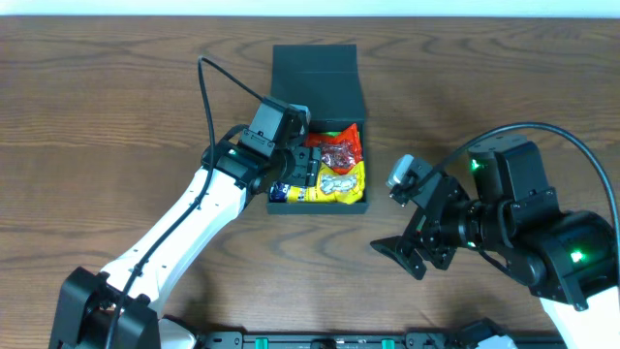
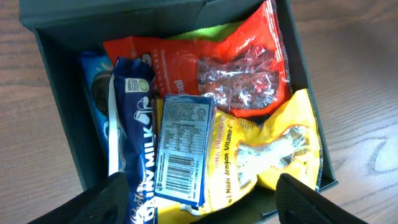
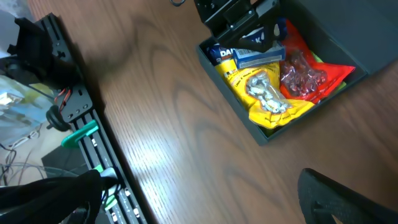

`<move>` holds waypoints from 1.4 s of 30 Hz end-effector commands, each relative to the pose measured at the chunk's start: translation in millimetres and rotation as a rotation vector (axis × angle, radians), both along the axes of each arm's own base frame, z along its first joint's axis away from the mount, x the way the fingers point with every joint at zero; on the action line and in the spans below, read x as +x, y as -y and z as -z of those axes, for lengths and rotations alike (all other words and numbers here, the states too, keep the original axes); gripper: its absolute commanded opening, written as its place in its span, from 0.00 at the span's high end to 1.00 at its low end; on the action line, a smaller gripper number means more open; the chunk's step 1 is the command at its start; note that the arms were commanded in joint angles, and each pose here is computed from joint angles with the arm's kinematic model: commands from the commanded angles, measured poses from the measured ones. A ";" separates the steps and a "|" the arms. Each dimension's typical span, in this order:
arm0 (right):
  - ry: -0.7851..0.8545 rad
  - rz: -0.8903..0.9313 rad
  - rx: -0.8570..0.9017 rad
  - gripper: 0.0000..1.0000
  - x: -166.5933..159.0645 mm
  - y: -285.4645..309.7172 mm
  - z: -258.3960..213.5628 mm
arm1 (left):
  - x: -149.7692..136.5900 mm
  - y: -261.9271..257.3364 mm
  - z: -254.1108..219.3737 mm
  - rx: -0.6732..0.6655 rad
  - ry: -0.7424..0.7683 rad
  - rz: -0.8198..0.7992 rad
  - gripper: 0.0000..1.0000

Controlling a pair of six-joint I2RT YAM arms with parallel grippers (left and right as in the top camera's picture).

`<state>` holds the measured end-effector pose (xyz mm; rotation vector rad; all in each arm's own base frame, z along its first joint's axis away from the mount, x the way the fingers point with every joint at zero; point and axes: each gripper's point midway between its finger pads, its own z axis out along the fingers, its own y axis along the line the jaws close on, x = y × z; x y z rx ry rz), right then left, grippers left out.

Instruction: Pack container

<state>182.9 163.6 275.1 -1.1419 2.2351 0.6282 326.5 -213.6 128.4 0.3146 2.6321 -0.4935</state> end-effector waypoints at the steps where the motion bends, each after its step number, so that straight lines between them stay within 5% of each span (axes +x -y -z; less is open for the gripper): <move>1: -0.008 0.005 0.008 0.02 -1.2 -1.2 -1.6 | -2.9 1.6 -2.1 -0.014 -0.006 0.009 0.25; 11: -0.008 0.005 0.008 0.01 -1.2 -1.2 -1.6 | -8.9 -0.7 -53.5 -0.080 0.119 0.026 0.29; 17: -0.008 0.005 0.008 0.01 -1.2 -1.2 -1.6 | -26.9 -13.5 -90.3 -0.090 0.205 0.044 0.50; 25: 0.002 0.003 0.016 0.01 0.7 -2.6 -3.5 | -46.1 -58.2 -94.8 0.063 0.219 -0.052 0.83; 36: -0.149 0.175 0.112 0.01 2.0 -7.4 -8.3 | -49.6 -61.9 -95.1 0.074 0.216 -0.056 0.93; 39: -0.113 0.182 0.116 0.27 9.7 -8.0 -11.4 | -50.3 -62.3 -94.5 0.088 0.221 -0.037 0.94; 42: -0.096 0.243 0.107 0.71 23.2 -5.3 -10.5 | -50.6 -62.5 -94.2 0.097 0.226 -0.022 0.94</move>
